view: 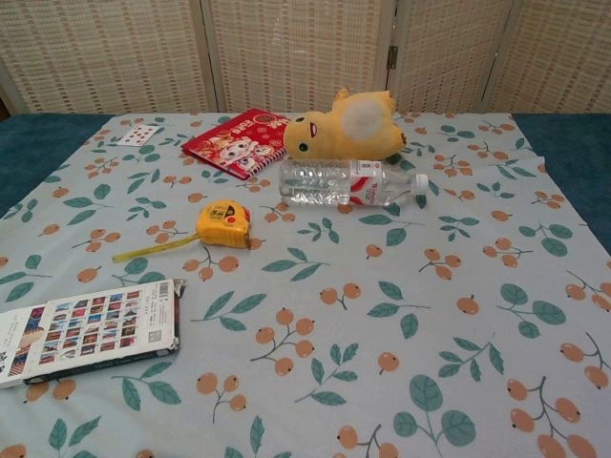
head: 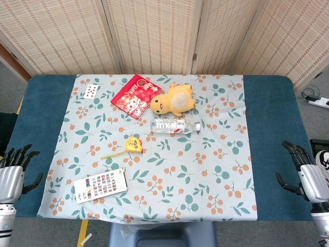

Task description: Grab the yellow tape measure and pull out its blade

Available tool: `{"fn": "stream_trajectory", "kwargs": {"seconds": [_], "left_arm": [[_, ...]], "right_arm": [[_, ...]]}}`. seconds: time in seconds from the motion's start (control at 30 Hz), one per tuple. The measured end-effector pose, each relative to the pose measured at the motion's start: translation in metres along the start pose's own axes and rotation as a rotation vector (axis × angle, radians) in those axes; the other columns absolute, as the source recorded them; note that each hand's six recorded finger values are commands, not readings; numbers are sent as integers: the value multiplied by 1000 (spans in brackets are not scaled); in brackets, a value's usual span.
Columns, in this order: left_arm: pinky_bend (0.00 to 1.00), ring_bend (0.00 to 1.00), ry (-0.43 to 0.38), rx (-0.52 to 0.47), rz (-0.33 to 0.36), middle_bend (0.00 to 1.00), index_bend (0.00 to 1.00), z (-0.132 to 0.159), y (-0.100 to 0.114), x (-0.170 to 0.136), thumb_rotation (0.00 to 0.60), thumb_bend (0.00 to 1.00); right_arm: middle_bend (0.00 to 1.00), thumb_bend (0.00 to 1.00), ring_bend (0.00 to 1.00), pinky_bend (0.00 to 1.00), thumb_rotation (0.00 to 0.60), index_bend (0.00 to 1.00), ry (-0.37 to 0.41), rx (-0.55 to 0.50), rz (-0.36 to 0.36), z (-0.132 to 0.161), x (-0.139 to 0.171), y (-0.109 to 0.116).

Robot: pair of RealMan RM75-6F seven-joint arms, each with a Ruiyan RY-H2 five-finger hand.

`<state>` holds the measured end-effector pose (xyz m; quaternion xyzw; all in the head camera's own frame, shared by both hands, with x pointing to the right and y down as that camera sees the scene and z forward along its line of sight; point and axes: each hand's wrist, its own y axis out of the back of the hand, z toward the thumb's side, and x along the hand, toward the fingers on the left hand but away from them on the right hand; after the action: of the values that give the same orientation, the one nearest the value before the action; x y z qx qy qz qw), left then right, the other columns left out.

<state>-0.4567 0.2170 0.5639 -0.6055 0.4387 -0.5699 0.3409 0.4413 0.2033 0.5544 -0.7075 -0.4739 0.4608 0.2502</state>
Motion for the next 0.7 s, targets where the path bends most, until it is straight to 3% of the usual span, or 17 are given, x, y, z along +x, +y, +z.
{"fn": "stream_trajectory", "kwargs": {"seconds": [0.47, 0.7], "left_arm": [[0, 157, -5, -8, -6, 147, 276, 3, -4, -3, 600, 392], [0, 157, -56, -15, -10, 147, 277, 19, -6, 6, 600, 392]], "right_arm": [[60, 454, 97, 0, 600, 94, 13, 10, -26, 6, -1, 1], [61, 454, 102, 0, 600, 94, 13, 18, -47, 9, 3, 7]]}}
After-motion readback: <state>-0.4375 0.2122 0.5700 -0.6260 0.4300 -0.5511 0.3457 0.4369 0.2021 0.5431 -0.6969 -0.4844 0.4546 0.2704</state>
